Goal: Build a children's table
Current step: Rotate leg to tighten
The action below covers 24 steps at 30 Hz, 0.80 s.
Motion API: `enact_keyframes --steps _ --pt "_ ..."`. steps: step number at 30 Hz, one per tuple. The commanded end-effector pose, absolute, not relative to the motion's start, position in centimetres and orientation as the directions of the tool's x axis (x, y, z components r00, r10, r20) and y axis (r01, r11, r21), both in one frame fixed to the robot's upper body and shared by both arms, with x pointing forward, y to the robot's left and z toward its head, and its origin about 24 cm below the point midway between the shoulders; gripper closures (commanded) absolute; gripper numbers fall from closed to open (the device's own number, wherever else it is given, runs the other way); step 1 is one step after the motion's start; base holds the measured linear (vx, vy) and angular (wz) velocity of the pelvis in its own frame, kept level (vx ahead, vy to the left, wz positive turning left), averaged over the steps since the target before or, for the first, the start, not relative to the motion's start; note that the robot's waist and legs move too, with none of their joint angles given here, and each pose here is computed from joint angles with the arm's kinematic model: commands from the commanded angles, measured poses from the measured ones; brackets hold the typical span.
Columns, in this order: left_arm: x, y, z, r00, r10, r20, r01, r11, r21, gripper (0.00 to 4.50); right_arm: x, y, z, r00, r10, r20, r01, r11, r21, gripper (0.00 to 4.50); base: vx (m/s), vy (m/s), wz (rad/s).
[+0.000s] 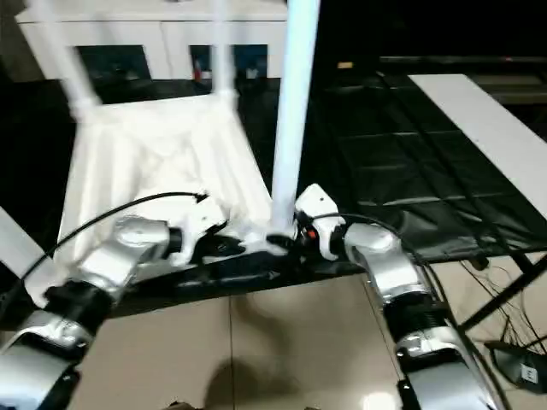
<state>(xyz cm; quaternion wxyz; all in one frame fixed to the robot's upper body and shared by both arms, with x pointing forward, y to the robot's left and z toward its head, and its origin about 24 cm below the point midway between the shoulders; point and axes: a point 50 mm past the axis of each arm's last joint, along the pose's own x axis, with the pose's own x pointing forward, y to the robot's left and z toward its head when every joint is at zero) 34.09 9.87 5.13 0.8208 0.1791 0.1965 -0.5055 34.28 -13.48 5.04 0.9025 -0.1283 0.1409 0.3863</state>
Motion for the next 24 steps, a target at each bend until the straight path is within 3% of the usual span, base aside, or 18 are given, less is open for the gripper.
enact_keyframes --steps 1,4,5,8,10,12,13,20,21,24 --pt "35.0 8.9 5.4 0.509 -0.725 -0.464 0.842 0.531 0.095 4.5 35.3 -13.1 4.6 0.786 0.499 -0.365 -0.574 0.809 -0.13 1.98 0.0 0.0 0.0" --pt "35.7 8.1 5.6 0.591 -0.668 -0.453 0.782 0.612 0.117 4.5 35.9 -12.6 4.1 0.868 0.335 -0.365 -0.399 0.91 -0.112 1.99 0.0 0.0 0.0" --pt "36.0 7.5 5.6 0.618 -0.645 -0.45 0.759 0.639 0.125 4.5 36.1 -12.3 4.0 0.895 0.27 -0.354 -0.312 0.948 -0.065 1.99 0.0 0.0 0.0" --pt "36.2 6.6 5.6 0.648 -0.609 -0.456 0.732 0.665 0.152 4.5 36.4 -11.3 3.9 0.917 0.186 -0.353 -0.218 0.975 -0.052 1.99 0.0 0.0 0.0" --pt "36.3 6.2 5.6 0.655 -0.6 -0.46 0.729 0.661 0.177 4.5 36.5 -10.1 4.1 0.915 0.226 -0.334 -0.277 0.954 -0.114 1.99 0.0 0.0 0.0" --pt "36.2 6.1 5.6 0.65 -0.606 -0.458 0.735 0.656 0.174 4.5 36.5 -9.7 4.2 0.909 0.259 -0.328 -0.299 0.951 -0.077 1.99 0.0 0.0 0.0" --pt "36.2 6.0 5.6 0.642 -0.615 -0.457 0.743 0.647 0.172 4.5 36.5 -9.5 4.4 0.907 0.283 -0.313 -0.317 0.946 -0.064 1.55 0.0 0.0 0.0" --pt "36.1 6.3 5.4 0.603 -0.652 -0.46 0.782 0.598 0.177 4.5 37.1 -10.4 5.9 0.894 0.364 -0.26 -0.392 0.918 -0.062 0.92 0.0 0.0 0.0" --pt "35.7 6.7 5.2 0.557 -0.686 -0.469 0.819 0.547 0.173 4.5 36.9 -11.4 6.5 0.848 0.466 -0.254 -0.501 0.86 -0.099 0.67 0.0 0.0 0.0" --pt "35.3 7.1 5.0 0.505 -0.716 -0.482 0.854 0.496 0.158 4.5 36.3 -12.6 6.9 0.766 0.587 -0.261 -0.63 0.766 -0.126 0.67 0.0 0.0 0.0"
